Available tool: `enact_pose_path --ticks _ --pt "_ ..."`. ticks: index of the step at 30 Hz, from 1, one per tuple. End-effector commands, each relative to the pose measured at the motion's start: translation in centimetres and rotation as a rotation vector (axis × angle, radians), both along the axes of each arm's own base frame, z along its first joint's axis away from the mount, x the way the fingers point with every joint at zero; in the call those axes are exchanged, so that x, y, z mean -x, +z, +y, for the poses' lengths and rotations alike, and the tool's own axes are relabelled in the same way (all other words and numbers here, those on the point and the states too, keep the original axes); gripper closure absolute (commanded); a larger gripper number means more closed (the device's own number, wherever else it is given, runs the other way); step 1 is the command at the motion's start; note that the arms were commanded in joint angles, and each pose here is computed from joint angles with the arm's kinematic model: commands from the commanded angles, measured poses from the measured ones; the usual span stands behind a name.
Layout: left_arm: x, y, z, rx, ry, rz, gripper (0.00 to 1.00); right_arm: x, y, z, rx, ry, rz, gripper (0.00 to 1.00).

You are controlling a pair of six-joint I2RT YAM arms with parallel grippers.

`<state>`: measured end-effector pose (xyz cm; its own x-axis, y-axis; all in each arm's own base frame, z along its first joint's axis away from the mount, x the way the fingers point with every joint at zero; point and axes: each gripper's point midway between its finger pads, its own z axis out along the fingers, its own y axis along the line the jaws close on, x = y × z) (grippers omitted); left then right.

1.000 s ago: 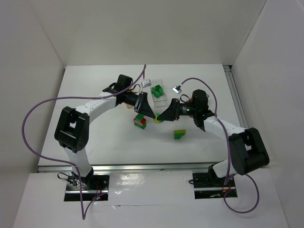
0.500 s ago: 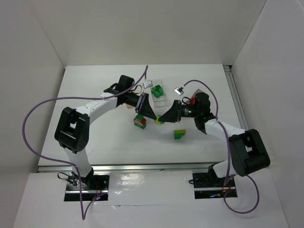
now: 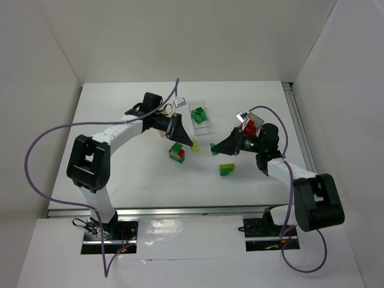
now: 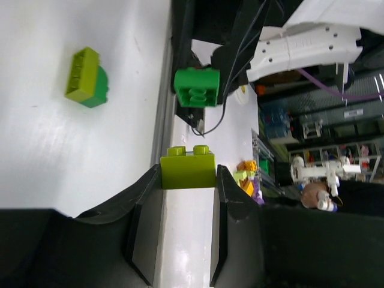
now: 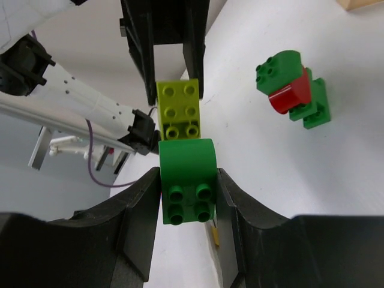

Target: Sort the legos into containers by color

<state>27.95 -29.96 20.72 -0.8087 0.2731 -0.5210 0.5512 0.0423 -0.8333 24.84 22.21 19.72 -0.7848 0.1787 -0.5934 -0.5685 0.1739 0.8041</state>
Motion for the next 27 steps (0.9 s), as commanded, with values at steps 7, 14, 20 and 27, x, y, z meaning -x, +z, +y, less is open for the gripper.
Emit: enact_pose_path --ticks 7,14,20,27 --pt "-2.1 2.1 1.0 -0.003 0.088 -0.075 1.00 -4.3 -0.1 0.6 0.127 -0.185 -0.018 0.81" --pt "-9.3 -1.2 7.1 -0.512 0.701 -0.033 1.00 -15.8 -1.6 0.5 0.571 -0.691 -0.028 0.78" --pt "-9.8 -0.5 11.2 -0.642 0.934 -0.041 1.00 -21.9 -3.3 1.2 0.730 -0.810 -0.035 0.77" --pt "-14.8 -1.6 14.9 -0.798 1.116 -0.053 1.00 -25.6 -7.9 2.1 0.886 -0.837 -0.021 0.58"
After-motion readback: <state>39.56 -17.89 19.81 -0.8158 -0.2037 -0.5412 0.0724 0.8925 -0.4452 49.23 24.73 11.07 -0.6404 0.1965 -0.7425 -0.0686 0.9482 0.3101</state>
